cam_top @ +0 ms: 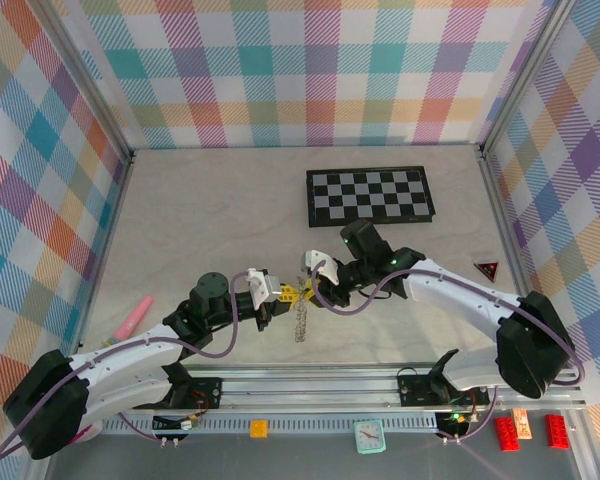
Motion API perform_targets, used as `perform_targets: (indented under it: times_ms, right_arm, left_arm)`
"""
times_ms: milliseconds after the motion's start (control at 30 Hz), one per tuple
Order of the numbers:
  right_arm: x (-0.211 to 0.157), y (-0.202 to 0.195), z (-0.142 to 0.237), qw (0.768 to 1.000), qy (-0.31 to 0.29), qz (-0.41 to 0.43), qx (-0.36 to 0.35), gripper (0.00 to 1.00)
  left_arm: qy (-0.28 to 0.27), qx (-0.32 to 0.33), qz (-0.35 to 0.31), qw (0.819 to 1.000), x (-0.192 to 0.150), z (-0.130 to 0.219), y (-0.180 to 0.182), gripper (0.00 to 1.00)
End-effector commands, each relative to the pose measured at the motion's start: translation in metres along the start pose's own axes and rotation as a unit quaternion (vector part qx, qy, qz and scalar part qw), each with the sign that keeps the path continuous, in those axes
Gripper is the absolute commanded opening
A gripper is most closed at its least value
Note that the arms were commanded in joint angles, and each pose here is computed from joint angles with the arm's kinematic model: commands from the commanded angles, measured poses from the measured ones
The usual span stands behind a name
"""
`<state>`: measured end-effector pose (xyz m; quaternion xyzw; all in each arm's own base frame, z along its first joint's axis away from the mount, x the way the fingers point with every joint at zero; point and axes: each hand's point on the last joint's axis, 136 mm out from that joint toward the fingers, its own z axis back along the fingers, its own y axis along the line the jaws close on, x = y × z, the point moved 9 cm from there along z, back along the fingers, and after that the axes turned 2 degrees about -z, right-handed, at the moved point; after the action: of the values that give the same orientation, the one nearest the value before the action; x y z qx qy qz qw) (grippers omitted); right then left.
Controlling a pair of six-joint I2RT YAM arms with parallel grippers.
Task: Put the keys on the keyring
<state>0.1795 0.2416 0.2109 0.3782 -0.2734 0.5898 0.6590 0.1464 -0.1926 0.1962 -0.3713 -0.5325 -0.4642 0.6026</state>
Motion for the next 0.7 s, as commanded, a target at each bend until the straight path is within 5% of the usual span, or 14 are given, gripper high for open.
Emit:
perform_targets:
  times_ms: [0, 667]
  right_arm:
    - [0.001, 0.001, -0.001, 1.000, -0.016, -0.005, 0.021, 0.20]
    - [0.015, 0.010, 0.018, 0.999, -0.040, 0.026, -0.006, 0.27]
  left_arm:
    - [-0.042, -0.007, -0.018, 0.999, 0.013, 0.002, -0.001, 0.00]
    - [-0.038, -0.012, -0.020, 0.999, 0.011, 0.000, -0.002, 0.00]
